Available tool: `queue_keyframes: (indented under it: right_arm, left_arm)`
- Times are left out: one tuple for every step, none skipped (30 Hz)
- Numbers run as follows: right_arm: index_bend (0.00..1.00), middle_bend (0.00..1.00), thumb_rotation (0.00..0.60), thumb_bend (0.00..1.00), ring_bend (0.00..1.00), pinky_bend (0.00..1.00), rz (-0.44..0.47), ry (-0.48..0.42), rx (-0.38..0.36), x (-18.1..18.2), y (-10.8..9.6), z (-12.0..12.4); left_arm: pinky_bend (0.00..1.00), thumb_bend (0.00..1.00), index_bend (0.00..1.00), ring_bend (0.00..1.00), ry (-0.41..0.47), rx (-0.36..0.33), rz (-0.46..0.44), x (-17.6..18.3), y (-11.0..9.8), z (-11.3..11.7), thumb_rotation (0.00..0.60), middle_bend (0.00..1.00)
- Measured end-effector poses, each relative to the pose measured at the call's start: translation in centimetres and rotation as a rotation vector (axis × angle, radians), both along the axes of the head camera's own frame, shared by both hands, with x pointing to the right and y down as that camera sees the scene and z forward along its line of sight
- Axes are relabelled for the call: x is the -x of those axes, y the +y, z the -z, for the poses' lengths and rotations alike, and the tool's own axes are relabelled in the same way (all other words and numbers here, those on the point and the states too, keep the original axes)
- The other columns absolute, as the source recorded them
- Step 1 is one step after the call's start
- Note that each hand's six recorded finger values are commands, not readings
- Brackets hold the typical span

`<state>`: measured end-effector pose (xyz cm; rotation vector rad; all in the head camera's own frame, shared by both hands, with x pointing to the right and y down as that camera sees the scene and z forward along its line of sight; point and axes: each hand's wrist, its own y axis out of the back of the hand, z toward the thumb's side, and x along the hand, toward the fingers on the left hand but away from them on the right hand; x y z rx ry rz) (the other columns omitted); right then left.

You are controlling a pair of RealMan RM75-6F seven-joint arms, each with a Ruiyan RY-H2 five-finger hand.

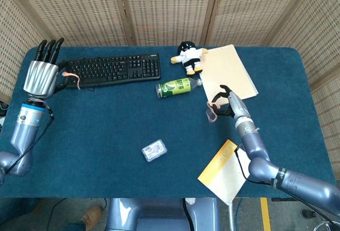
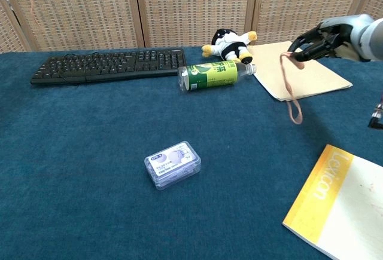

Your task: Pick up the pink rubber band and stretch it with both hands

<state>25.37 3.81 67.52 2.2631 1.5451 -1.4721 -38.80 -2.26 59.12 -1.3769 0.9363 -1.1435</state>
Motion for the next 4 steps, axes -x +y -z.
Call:
queue_keyframes:
  right_arm:
    - [0.86, 0.15, 0.600, 0.64, 0.00, 0.00, -0.009, 0.010, -0.007, -1.0, -0.2, 0.5]
    - [0.86, 0.15, 0.600, 0.64, 0.00, 0.00, -0.017, 0.017, -0.011, -1.7, -0.3, 0.8]
    - [0.86, 0.15, 0.600, 0.64, 0.00, 0.00, -0.024, 0.024, -0.015, -2.4, -0.4, 1.1]
    - [0.86, 0.15, 0.600, 0.64, 0.00, 0.00, -0.034, 0.033, -0.019, -3.4, -0.4, 1.5]
  left_arm:
    - [0.00, 0.52, 0.82, 0.00, -0.007, 0.001, 0.010, 0.7, 0.0, 0.0, 0.600, 0.00]
    - [0.00, 0.52, 0.82, 0.00, -0.015, 0.003, 0.023, 1.6, -0.1, -0.1, 0.600, 0.00]
    - [0.00, 0.52, 0.82, 0.00, -0.021, 0.004, 0.033, 2.2, -0.1, -0.1, 0.600, 0.00]
    - [0.00, 0.52, 0.82, 0.00, -0.027, 0.005, 0.042, 2.9, -0.2, -0.2, 0.600, 0.00]
